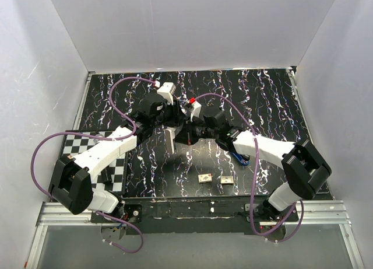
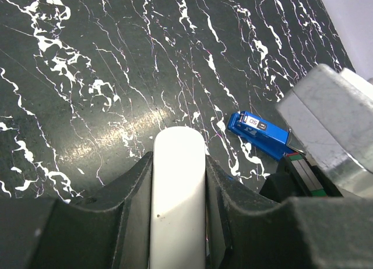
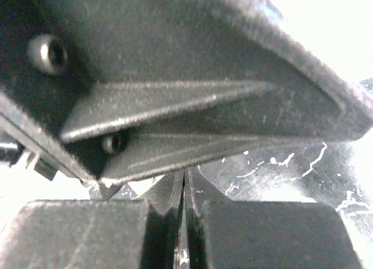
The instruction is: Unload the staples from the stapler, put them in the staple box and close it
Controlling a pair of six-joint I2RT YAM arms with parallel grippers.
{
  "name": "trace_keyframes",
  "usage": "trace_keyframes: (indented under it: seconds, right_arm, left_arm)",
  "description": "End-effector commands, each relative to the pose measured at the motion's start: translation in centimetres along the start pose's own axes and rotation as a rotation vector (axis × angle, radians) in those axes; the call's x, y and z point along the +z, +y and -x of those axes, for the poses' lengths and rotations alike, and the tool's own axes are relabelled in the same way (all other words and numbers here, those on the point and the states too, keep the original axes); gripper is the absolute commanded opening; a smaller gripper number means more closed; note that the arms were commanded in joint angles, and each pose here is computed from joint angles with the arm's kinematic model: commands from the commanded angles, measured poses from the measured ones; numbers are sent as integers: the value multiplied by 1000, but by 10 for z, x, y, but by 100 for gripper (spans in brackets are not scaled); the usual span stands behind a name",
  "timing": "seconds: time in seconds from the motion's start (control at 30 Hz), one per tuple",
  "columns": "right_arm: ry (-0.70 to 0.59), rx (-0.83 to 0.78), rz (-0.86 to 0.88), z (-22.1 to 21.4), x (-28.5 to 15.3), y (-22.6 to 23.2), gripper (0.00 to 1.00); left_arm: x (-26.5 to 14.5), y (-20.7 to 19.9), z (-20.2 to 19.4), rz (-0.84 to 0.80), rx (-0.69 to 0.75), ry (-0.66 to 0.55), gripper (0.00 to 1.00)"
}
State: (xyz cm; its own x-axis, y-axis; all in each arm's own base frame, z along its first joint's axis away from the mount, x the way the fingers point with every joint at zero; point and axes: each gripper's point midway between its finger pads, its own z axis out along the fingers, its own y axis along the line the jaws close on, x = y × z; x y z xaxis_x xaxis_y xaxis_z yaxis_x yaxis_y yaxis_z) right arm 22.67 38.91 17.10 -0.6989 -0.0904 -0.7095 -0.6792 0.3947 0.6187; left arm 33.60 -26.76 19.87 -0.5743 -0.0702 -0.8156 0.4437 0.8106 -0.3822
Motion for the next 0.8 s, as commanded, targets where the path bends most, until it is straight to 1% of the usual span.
trace_keyframes:
  seconds: [0.0,0.07,0.2,0.3,0.5,0.7,0.77]
  right_arm:
    - [-55,-63,-5,12,-15,18,9]
    - [-62,-78,-56,10,-24,11,15]
    - [-67,-115,-148,7,-39,-2,23]
    - [-67,-151,-216,5,-50,-12,26]
    - [-70,-195,-339,5,-75,-26,32]
    - [-89,-199,-472,8,-97,-41,33]
    - [-103,-198,-489,10,-101,-43,33]
  left_arm:
    - [-8,-12,36,-31,17,-94,0]
    - [-10,-13,36,-37,21,-93,0]
    - [-16,-15,35,-45,29,-85,0]
    - [-22,-19,35,-62,33,-87,0]
    - [-35,-26,38,-90,46,-92,0]
    - [-50,-32,39,-126,71,-104,0]
    - [-53,-36,38,-145,86,-104,0]
